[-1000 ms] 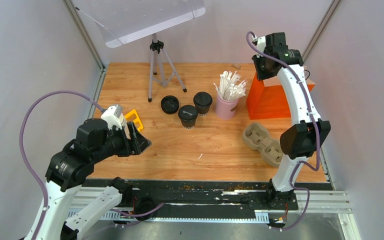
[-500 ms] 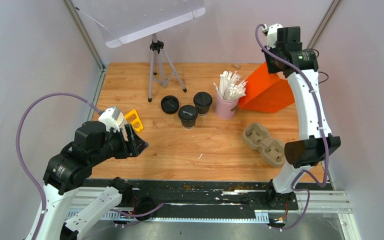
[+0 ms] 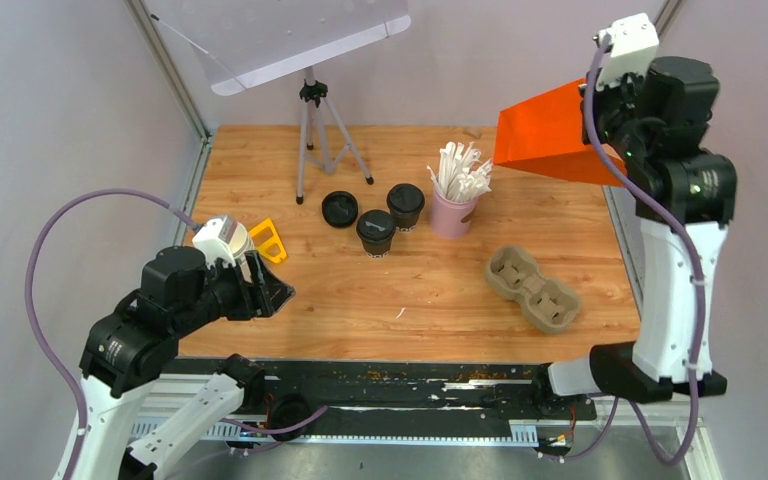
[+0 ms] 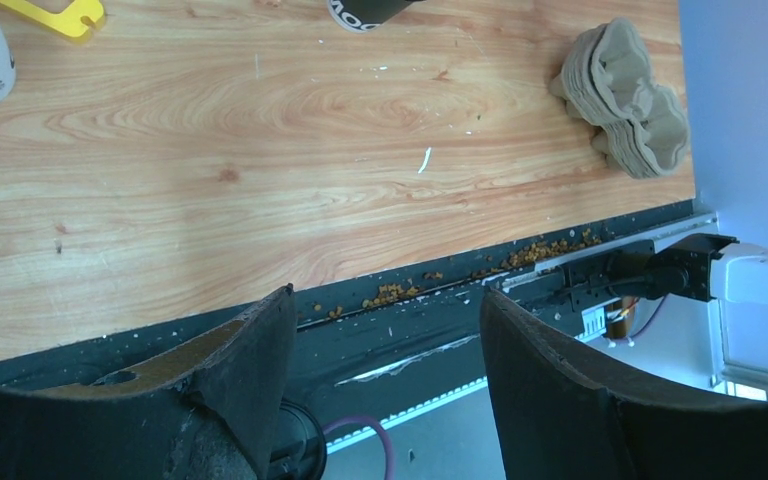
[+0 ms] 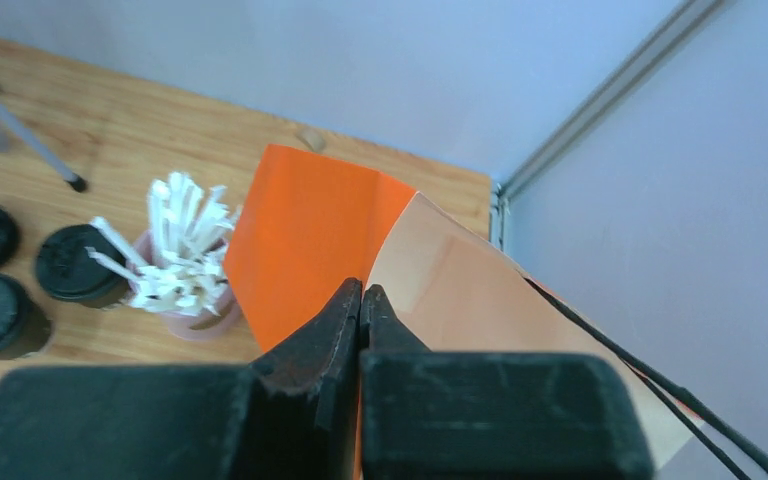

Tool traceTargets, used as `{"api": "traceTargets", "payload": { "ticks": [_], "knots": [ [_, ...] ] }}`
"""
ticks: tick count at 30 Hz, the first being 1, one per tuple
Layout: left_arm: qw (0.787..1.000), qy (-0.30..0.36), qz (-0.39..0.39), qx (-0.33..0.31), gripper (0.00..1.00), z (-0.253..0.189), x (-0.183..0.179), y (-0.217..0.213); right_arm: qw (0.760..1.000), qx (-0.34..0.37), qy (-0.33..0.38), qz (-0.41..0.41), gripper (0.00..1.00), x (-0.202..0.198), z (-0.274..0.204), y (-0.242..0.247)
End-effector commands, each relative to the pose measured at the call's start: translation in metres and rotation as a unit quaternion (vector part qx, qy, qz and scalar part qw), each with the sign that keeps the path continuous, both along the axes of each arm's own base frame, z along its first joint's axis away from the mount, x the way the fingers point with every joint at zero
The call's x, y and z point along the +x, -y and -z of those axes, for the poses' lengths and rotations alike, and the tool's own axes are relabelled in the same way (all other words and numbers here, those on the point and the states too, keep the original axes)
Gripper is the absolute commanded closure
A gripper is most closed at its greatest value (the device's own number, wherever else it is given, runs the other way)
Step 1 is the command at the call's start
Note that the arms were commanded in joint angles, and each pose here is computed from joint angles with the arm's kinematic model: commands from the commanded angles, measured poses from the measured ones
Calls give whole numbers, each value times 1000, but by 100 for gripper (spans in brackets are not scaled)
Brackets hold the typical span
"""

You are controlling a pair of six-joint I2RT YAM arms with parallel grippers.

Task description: Pack the takeout coffee

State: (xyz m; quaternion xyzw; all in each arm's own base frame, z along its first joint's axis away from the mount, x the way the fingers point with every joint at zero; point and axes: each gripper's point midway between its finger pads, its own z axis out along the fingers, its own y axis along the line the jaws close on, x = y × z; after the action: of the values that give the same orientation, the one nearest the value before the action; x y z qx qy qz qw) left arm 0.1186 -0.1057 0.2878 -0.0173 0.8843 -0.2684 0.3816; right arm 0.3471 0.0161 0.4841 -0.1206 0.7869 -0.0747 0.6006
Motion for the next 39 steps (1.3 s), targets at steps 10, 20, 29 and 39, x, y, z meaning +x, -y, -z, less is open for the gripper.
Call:
{"api": "traceTargets", "payload": {
  "ticks": [10,20,29,39],
  "knots": [
    [1000,3,-3,26,26,-2,5,-5,955,174,39,-237,100,-124,-34,-88],
    [998,47,-16,31,25,-35,15,-10,918,257,-90,-289,100,-180,25,-114],
    [996,22,-41,73,25,3,25,-20,887,302,-179,-301,100,-194,70,-129],
    [997,36,-61,17,24,-4,38,-6,886,323,-227,-242,100,-180,106,-128]
  ]
}}
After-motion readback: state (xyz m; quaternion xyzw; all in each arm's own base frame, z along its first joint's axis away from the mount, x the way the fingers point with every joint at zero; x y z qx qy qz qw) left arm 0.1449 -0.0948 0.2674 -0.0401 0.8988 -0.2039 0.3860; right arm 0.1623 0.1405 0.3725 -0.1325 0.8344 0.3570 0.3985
